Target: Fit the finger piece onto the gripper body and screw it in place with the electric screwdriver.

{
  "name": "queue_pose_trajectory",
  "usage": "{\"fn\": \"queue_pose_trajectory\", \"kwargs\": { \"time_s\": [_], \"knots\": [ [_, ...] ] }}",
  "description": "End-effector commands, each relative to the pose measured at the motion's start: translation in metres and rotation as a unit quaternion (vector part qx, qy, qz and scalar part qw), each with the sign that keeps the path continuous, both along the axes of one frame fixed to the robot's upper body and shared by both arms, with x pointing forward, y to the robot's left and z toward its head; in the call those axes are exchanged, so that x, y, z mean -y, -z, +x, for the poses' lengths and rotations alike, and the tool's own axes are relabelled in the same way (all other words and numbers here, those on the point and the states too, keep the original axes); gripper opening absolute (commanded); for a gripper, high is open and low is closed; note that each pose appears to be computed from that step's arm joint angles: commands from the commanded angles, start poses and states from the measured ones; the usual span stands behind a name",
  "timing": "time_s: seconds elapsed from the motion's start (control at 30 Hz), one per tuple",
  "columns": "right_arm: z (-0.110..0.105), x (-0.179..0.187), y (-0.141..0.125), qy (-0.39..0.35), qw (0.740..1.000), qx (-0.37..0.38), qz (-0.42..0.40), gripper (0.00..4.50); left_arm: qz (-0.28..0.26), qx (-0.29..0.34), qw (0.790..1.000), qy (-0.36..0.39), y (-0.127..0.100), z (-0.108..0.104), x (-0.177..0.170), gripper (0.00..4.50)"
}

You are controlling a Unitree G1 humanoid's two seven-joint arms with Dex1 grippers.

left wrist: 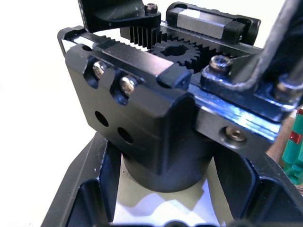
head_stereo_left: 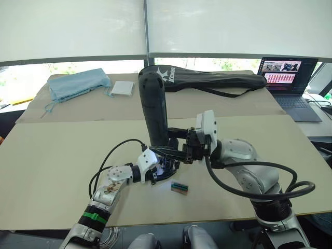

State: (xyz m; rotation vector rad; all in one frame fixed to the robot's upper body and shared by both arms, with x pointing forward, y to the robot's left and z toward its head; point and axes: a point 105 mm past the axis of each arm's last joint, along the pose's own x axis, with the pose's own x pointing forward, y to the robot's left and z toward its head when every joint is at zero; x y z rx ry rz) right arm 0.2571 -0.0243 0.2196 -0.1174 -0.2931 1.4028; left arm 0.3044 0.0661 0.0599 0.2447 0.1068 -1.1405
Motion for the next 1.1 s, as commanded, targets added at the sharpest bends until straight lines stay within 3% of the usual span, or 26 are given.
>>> {"fn": "queue_pose_trajectory", "kwargs": {
  "time_s": [0.03,0.2,0.47,0.6,0.63,0.83,0.93,1.1],
  "knots": [
    [-0.014,0.006,-0.025,-0.037,0.998,0.037,0.046,1.90,0.026,-0.027,0.999,-0.011,0.017,-0.002,-0.008,2.31],
    [-0.028,0.010,-0.046,-0.070,0.992,0.067,0.079,1.90,0.033,-0.028,0.999,-0.019,0.022,-0.001,-0.010,2.31],
    [-0.034,0.011,-0.054,-0.085,0.990,0.075,0.081,1.90,0.027,-0.032,0.999,-0.030,0.024,0.001,-0.012,2.31],
    [-0.040,0.015,-0.059,-0.094,0.989,0.080,0.078,1.90,0.020,-0.025,0.998,-0.048,0.021,0.004,-0.015,4.26],
    [-0.043,0.017,-0.061,-0.096,0.989,0.083,0.077,1.90,0.022,-0.018,0.998,-0.049,0.020,0.004,-0.017,4.43],
    [-0.062,0.039,-0.091,-0.091,0.992,0.072,0.053,1.90,-0.009,-0.004,0.998,-0.062,0.001,-0.015,-0.055,4.43],
    [-0.057,0.070,-0.098,-0.034,0.999,0.034,0.016,1.90,-0.012,-0.016,0.997,-0.075,-0.009,-0.027,-0.094,4.43],
    [-0.040,0.131,-0.085,0.070,0.992,-0.076,-0.067,1.90,-0.053,-0.006,0.998,-0.043,-0.044,-0.045,-0.136,4.43]
  ]
}}
